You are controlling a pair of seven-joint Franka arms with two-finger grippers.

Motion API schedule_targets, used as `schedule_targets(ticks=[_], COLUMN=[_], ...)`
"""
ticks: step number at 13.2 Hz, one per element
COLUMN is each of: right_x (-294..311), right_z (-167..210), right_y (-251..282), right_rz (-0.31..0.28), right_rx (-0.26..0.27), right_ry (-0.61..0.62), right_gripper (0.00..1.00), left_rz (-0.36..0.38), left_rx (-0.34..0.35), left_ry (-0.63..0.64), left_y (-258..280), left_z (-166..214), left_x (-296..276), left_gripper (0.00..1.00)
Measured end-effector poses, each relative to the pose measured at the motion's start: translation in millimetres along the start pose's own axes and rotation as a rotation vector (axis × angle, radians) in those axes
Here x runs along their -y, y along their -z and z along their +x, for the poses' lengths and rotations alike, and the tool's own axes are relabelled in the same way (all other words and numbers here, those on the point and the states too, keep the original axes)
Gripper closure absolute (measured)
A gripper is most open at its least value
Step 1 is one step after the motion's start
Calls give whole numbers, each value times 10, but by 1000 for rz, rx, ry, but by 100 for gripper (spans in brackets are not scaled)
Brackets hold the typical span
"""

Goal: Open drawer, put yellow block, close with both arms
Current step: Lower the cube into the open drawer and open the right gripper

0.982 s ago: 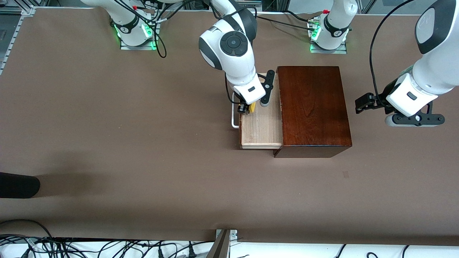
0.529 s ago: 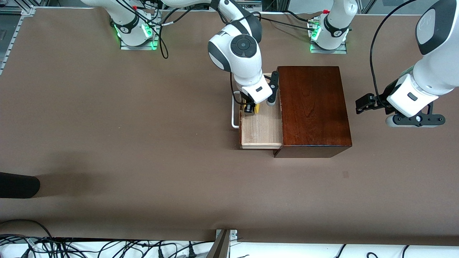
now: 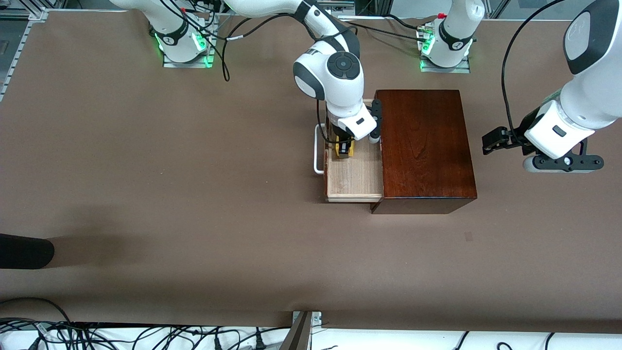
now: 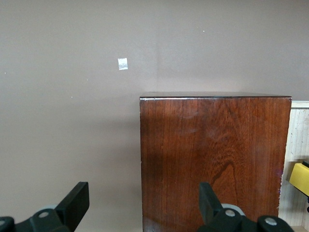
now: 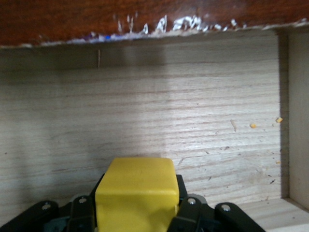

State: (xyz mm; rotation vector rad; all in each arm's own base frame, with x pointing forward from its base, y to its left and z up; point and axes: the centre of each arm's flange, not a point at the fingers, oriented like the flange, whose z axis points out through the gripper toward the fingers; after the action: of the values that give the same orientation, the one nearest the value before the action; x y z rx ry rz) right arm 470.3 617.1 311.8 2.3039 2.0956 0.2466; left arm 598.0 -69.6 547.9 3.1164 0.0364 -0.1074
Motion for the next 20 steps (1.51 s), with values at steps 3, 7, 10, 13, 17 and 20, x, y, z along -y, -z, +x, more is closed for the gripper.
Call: schedule_targets(ticks=[3, 7, 10, 13, 17, 20], right_x=[19, 60, 135, 132, 120, 140], right_z=[-11, 22, 91, 98, 84, 86], right_y=[-101, -109, -115, -113, -104, -3], right_rz=[-5, -34, -69, -74, -68, -35], right_rx=[19, 31, 29, 24, 35, 81], right_ry=[23, 53, 87, 89, 86, 86], right_gripper=[44, 44, 44, 30, 0, 0], left_rz=[0, 0, 0, 0, 0, 0], left_rx=[0, 0, 0, 0, 3, 4], left_ry=[0, 1, 2, 2, 3, 3], left_y=[1, 1, 0, -2, -16, -21], left_z=[0, 1, 2, 3, 10, 12], left_x=[2, 7, 9, 10, 15, 18], left_gripper=[0, 0, 0, 0, 0, 0])
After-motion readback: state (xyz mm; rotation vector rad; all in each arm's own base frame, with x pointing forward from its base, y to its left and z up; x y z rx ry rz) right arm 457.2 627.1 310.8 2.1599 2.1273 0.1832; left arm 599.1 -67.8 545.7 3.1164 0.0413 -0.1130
